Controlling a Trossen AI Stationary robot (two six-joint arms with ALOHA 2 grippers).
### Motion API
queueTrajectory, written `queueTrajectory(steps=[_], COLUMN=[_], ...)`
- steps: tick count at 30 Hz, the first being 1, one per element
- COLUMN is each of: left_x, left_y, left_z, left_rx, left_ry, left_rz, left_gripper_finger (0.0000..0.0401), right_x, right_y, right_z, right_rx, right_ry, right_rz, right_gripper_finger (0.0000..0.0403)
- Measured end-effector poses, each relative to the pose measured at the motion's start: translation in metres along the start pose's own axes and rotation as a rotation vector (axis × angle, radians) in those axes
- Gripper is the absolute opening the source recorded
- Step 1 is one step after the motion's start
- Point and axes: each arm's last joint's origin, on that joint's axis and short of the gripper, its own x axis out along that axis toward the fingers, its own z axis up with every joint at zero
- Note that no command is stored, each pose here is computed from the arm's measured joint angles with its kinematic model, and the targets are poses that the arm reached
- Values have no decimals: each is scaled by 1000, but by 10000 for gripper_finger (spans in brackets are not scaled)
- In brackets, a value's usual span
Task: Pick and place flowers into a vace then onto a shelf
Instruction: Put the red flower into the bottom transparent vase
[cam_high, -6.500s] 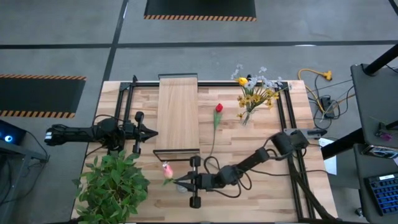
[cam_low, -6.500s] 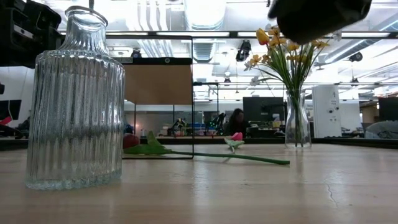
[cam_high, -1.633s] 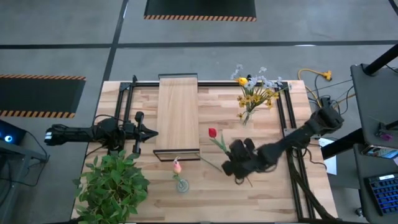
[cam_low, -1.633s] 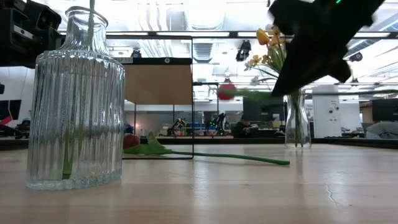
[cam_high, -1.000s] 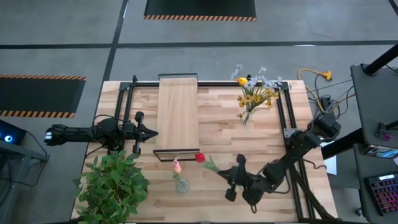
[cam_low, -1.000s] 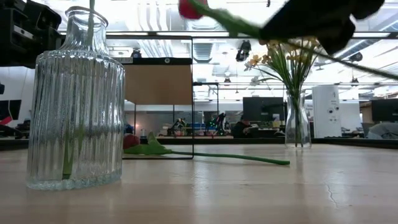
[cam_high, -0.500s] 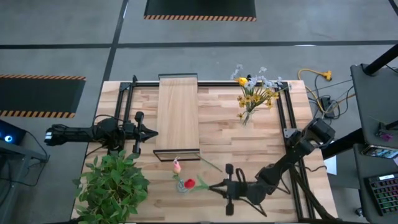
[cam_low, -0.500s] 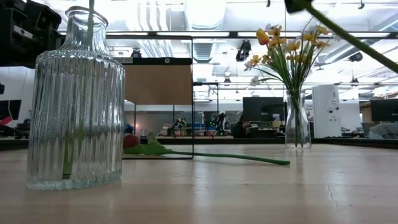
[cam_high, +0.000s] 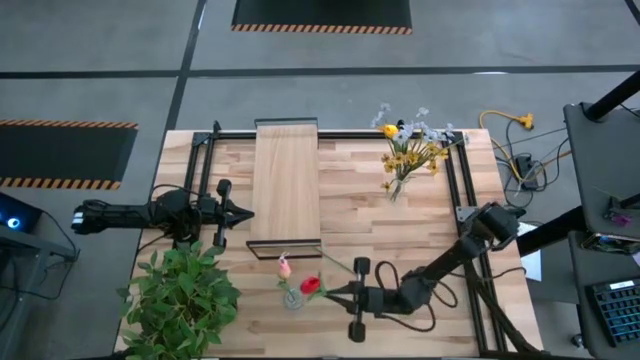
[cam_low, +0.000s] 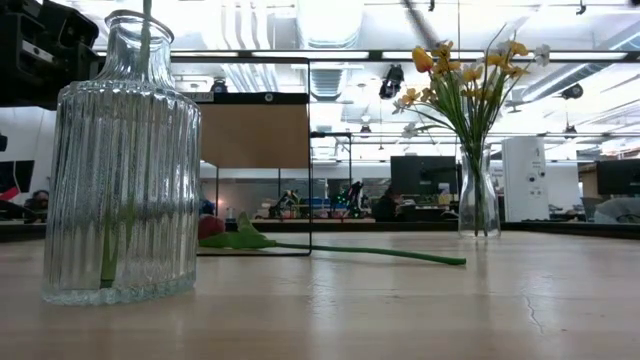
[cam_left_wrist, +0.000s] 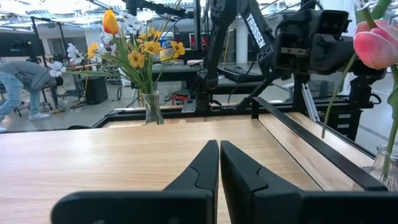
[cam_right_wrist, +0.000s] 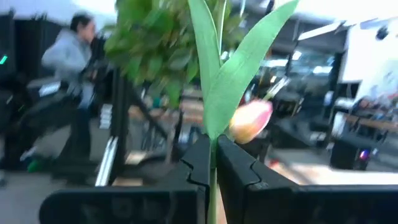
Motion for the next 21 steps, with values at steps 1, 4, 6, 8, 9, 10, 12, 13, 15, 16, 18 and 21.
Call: queueTrajectory(steps=[1, 4, 6, 8, 9, 10, 12, 13, 15, 16, 18, 21], left_x=[0, 0, 0, 0, 0, 0, 0, 0, 0, 0, 0, 0], left_y=[0, 0, 0, 0, 0, 0, 0, 0, 0, 0, 0, 0], left_z=[0, 0, 0, 0, 0, 0, 0, 0, 0, 0, 0, 0], left_rx=[0, 0, 0, 0, 0, 0, 0, 0, 0, 0, 0, 0], left_ry=[-1, -1, 0, -1, 0, 0, -1, 0, -1, -1, -1, -1], left_rz=[0, 0, 0, 0, 0, 0, 0, 0, 0, 0, 0, 0], left_gripper_finger=[0, 0, 0, 0, 0, 0, 0, 0, 0, 0, 0, 0], right_x=[3, 13, 21, 30, 35, 39, 49, 53, 60, 64, 70, 80], right_y=[-1, -5, -6, -6, -7, -7, -7, -7, -7, -8, -8, -8], right_z=[-1, -4, -4, -2, -1, 1, 5, 8, 11, 12, 12, 16], right_rx=[3, -19, -36, -54, -59, -62, -63, -64, -81, -87, -89, -88], right_ry=[-33, -123, -169, -197, -212, -228, -262, -281, -301, -311, -326, -360], right_rz=[-12, -7, 6, 10, 12, 17, 32, 40, 57, 57, 47, 58], right_gripper_finger=[9, 9, 9, 9, 9, 9, 9, 9, 9, 9, 9, 9])
